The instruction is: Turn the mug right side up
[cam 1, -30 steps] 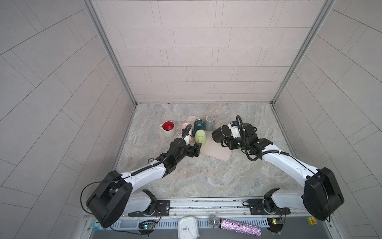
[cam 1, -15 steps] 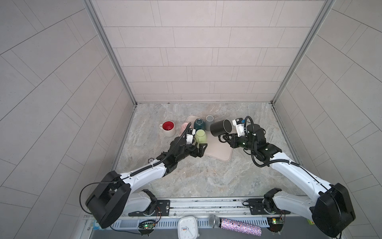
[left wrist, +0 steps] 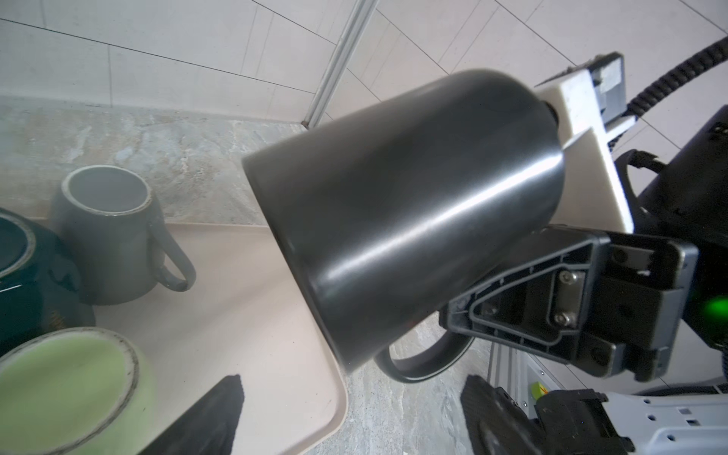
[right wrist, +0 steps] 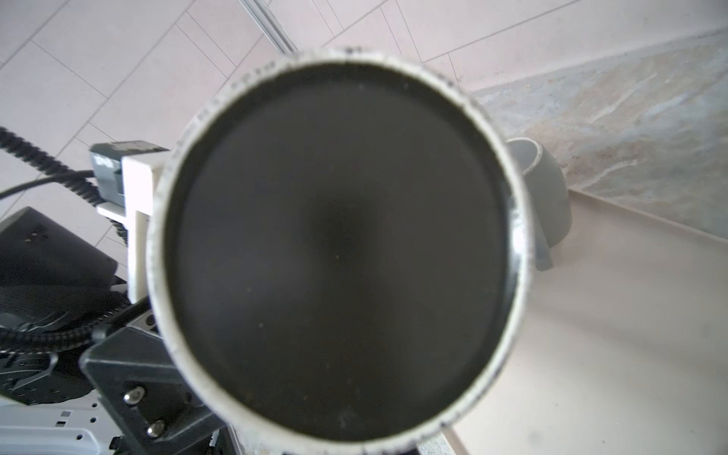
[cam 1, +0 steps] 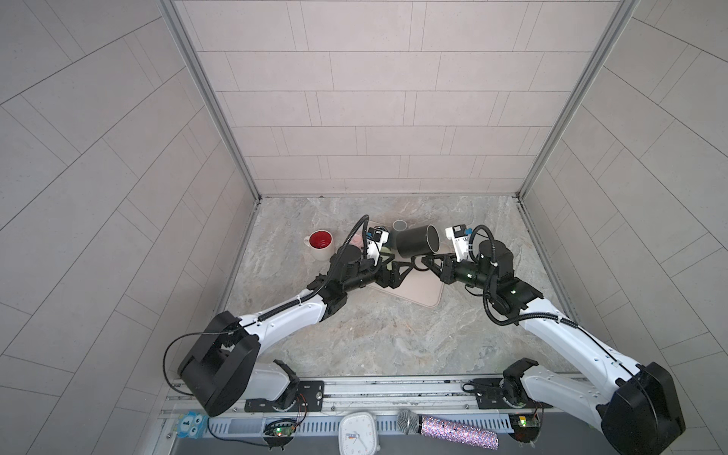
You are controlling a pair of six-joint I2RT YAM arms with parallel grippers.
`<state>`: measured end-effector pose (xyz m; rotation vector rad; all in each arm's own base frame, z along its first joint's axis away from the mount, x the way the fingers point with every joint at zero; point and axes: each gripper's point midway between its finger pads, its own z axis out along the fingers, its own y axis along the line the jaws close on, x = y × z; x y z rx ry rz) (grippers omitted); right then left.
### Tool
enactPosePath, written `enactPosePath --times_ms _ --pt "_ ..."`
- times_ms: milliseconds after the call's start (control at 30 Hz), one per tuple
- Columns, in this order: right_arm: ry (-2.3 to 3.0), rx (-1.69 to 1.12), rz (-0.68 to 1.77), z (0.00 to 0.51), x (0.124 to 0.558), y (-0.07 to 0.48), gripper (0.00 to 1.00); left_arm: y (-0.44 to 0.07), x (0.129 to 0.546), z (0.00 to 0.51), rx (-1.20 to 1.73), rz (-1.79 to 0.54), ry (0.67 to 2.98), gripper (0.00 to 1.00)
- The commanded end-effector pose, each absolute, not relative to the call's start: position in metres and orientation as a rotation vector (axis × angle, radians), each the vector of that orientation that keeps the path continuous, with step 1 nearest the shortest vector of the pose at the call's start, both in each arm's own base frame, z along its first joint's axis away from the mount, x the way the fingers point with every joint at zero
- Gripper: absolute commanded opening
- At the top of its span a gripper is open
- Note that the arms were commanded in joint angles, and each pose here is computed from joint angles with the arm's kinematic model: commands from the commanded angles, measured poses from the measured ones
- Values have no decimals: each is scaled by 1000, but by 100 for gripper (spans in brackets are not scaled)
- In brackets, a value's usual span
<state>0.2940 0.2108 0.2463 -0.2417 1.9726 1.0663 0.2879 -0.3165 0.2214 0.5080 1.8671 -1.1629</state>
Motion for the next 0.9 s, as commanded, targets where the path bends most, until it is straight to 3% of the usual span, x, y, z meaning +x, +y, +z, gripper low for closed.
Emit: enactPosePath --times_ms 0,467,867 --pt "1762 -302 1150 299 289 216 0 -328 280 249 561 -1264 1766 91" --pt "1660 -323 1269 318 276 219 0 -335 277 272 564 -1360 1652 90" --pt "1599 -312 1319 329 271 217 0 -340 272 281 561 -1451 1590 79"
